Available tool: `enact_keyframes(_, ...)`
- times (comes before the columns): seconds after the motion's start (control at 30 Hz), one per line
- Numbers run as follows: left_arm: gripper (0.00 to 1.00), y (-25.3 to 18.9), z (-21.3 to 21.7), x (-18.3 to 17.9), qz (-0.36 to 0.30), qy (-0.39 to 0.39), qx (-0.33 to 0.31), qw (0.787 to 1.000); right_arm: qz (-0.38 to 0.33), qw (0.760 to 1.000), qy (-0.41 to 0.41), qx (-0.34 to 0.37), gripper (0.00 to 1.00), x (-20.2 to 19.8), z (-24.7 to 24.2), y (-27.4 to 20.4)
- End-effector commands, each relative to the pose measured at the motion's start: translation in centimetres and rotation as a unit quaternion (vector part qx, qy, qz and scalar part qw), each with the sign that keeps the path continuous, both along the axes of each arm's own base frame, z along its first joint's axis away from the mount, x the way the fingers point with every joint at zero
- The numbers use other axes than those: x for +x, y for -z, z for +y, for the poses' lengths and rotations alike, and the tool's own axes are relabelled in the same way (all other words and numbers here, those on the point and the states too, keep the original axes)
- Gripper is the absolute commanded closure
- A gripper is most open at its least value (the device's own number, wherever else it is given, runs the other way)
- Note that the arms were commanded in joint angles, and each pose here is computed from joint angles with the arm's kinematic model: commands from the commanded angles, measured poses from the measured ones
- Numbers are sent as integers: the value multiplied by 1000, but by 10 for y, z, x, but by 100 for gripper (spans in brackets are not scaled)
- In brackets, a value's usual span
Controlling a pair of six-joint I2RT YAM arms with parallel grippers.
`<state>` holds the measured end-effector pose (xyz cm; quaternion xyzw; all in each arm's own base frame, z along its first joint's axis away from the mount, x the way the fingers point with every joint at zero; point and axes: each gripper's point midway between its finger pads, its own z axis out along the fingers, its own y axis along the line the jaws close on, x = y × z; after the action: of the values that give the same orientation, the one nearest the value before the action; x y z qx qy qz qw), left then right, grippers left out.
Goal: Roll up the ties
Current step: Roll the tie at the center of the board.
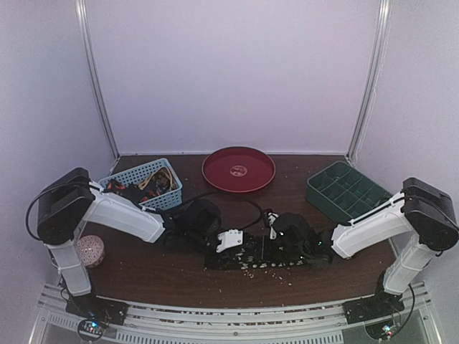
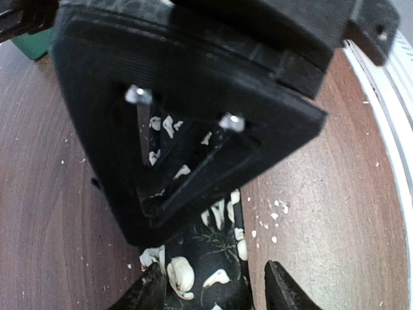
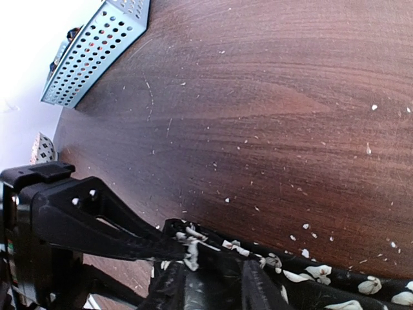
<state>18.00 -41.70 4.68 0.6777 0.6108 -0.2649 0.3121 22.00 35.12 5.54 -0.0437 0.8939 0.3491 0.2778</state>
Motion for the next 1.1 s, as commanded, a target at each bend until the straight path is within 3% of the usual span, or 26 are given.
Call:
enact_keyframes(0.0, 50, 2, -8, -1, -4, 25, -3, 1000, 2, 1000, -1, -4, 71, 1, -1, 1)
enact_keyframes(0.33, 54, -13, -4, 11, -32, -9, -12, 999, 18, 1000, 5, -21, 71, -4, -9, 12)
enact_keyframes(0.5, 46, -34, 1, 17, -59, -32, -36, 997, 11, 999, 12, -30, 69, -1, -13, 7)
enact_keyframes(0.77, 39, -15, -1, 13, -50, -7, -12, 999, 17, 1000, 9, -25, 69, -3, -11, 13)
enact_keyframes(1.07, 38, -1, -8, 18, -48, 3, 10, 999, 22, 1000, 3, -12, 71, -6, -7, 15)
